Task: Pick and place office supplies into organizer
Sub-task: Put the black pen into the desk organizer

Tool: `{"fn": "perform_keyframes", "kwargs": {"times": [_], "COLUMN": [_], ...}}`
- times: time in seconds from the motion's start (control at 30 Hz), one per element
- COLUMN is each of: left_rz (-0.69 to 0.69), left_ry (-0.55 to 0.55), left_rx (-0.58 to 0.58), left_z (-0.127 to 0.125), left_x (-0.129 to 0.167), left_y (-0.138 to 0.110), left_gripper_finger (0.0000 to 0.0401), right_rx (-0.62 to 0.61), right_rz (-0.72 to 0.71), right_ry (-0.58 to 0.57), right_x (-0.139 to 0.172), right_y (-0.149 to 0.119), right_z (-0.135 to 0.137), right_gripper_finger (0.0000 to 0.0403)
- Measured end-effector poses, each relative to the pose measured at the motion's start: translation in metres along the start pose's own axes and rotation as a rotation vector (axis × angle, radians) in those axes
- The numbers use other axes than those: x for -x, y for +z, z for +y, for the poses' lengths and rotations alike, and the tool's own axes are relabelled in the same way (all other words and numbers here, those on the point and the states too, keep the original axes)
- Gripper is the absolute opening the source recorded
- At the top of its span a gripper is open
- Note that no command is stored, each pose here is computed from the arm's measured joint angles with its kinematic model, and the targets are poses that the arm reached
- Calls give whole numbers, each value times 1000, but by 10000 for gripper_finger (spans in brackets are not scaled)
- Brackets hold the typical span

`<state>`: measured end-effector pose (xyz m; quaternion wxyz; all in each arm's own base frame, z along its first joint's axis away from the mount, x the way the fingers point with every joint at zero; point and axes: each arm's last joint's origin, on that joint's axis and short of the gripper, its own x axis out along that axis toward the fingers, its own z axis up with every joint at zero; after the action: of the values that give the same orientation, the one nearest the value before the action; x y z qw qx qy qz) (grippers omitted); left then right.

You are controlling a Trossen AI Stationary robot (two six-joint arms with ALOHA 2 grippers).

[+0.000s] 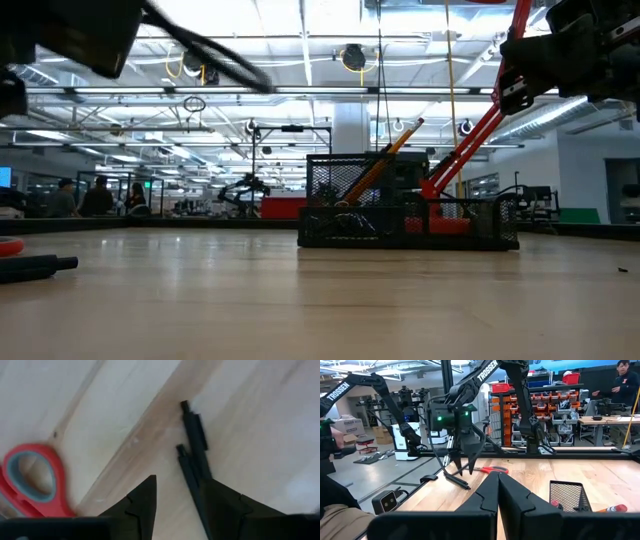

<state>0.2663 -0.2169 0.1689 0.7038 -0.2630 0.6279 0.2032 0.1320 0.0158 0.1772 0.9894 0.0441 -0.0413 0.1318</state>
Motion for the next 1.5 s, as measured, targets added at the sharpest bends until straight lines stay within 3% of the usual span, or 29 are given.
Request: {"fn": "perform_keyframes", "kwargs": {"times": [0.23, 0.63, 0.8, 1.17, 1.5], "left_rz": [42, 41, 13, 80, 60], "left_ry": [-15, 36, 73, 127, 128], "left_rx": [15, 30, -18, -226, -392], "left_z": [-13, -12, -8, -1, 6], "left_x": [-27, -35, -40, -55, -56], "left_y": [-17, -21, -13, 12, 36], "left_gripper_finger": [152, 152, 140, 49, 39], "right_rx": [-1, 0, 0, 1, 2], "right_rz": [0, 0, 0, -4, -7], "right_ry": [0, 0, 0, 0, 0], "right_x": [0, 0, 0, 0, 0], "right_y": [0, 0, 0, 0, 1], "right_z": [0, 0, 0, 0, 0], "right_gripper_finger": [0, 0, 0, 0, 0]}}
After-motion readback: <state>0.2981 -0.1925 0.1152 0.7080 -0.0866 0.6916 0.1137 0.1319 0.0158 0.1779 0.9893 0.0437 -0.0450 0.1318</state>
